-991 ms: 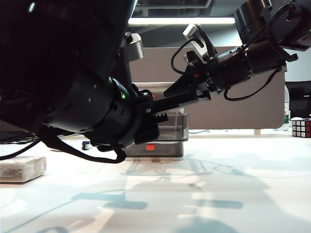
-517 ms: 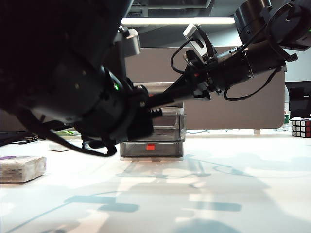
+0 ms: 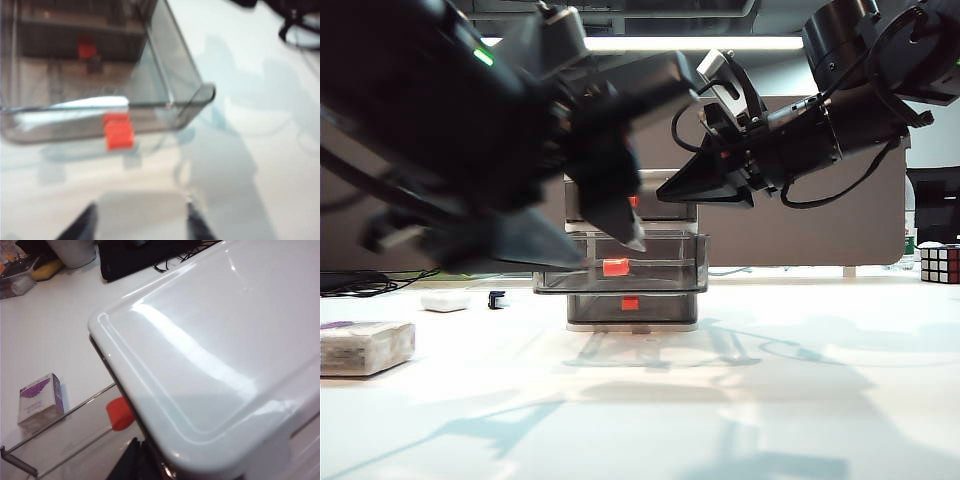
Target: Open the second layer of the drawer on the table, pick up a pack of napkins on the table and put it in, and finally close the drawer.
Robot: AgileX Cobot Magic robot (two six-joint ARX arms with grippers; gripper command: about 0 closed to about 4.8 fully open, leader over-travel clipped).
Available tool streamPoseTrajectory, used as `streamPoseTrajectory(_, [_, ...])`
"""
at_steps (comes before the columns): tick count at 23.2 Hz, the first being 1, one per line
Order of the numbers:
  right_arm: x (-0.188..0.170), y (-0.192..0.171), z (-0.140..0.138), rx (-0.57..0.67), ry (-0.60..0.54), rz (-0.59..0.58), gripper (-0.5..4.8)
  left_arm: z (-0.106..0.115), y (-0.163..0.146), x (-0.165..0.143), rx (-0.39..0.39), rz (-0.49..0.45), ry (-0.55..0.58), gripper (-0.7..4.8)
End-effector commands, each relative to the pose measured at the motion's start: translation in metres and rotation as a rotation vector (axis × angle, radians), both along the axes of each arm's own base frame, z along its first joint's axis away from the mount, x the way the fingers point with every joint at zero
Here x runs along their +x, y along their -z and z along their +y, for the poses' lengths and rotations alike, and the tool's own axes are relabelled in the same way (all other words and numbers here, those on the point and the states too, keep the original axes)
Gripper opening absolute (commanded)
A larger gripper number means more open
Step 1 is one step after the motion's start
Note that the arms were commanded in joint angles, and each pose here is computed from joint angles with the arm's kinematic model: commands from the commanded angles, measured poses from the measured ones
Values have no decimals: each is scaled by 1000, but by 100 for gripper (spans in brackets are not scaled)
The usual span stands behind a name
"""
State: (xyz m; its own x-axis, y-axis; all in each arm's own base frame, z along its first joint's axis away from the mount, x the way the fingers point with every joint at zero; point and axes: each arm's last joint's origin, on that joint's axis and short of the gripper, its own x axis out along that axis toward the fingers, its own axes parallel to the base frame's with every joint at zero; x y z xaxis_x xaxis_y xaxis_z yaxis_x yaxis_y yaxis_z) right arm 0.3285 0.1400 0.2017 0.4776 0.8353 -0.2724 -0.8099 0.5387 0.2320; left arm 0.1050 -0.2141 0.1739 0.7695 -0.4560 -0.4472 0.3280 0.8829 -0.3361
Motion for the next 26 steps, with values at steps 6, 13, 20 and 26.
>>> streamPoseTrajectory(6, [-1,-5,3,32,-52,1,-5,99,-36,-35,537,-87,-98,299])
streamPoseTrajectory(13, [-3,-4,5,47,-69,32,-5,112,-44,-34,679,-205,-203,350])
streamPoseTrajectory(20, [-5,-5,9,65,-101,55,-5,113,-23,-16,478,-115,-239,479])
streamPoseTrajectory(26, [-6,-2,9,61,-117,83,-5,137,-7,21,253,-30,-249,479])
